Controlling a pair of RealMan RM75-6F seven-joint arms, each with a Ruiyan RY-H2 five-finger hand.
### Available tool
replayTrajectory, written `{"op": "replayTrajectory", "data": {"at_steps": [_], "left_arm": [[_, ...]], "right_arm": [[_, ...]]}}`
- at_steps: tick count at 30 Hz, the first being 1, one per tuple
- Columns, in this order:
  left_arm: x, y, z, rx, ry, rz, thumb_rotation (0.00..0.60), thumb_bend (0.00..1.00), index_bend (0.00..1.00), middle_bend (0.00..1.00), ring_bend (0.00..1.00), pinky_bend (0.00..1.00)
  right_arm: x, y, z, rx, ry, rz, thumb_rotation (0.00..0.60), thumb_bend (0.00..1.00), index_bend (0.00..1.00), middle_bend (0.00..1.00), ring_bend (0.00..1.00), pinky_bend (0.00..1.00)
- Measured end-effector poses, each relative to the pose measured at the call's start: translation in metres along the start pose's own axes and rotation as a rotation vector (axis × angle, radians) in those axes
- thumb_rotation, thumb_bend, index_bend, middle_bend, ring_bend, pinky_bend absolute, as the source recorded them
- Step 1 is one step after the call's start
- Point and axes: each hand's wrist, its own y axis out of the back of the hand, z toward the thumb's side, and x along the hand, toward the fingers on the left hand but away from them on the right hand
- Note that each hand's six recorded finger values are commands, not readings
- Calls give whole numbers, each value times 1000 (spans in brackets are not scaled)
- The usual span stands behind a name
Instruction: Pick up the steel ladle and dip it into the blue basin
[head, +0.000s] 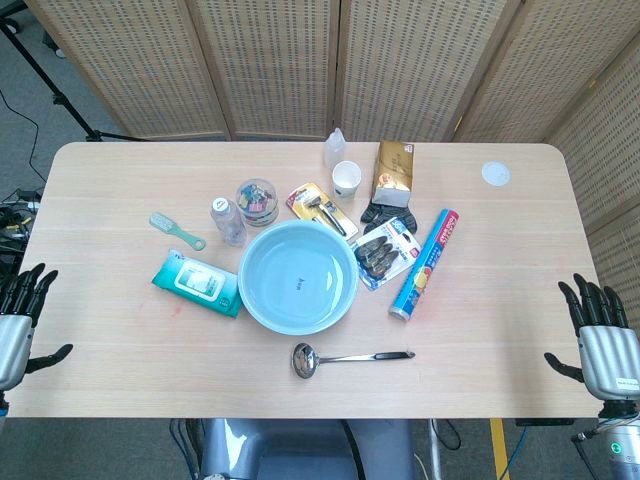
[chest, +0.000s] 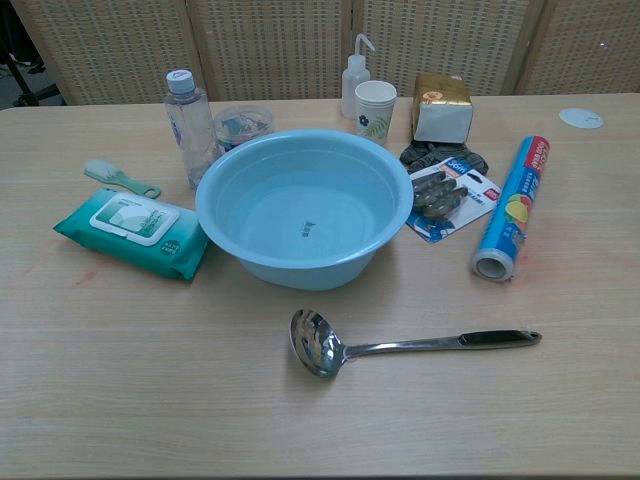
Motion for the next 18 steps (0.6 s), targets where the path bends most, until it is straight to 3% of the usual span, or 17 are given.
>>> {"op": "replayTrajectory", "data": {"at_steps": [5,13,15,16,18], "left_arm": [[4,21,11,-37,2,14,600,0,0,0,0,0],[10,39,2,-75,34,43,600,0,0,0,0,0],[10,42,-1,-89,38,50,600,0,0,0,0,0],[11,44,-2,-96,40,55,600,0,0,0,0,0],[11,45,-4,-95,40,59,600,0,0,0,0,0]], "right_arm": [[0,3,1,1,1,-12,600,0,0,0,0,0],[1,0,4,7,13,-4,600,0,0,5,0,0],[1,-3,7,4,24,5,600,0,0,115,75,23],[1,-4,10,0,33,8,600,0,0,251,206,130],[1,-7,16,-10,53,11,600,0,0,488,462,449]]}}
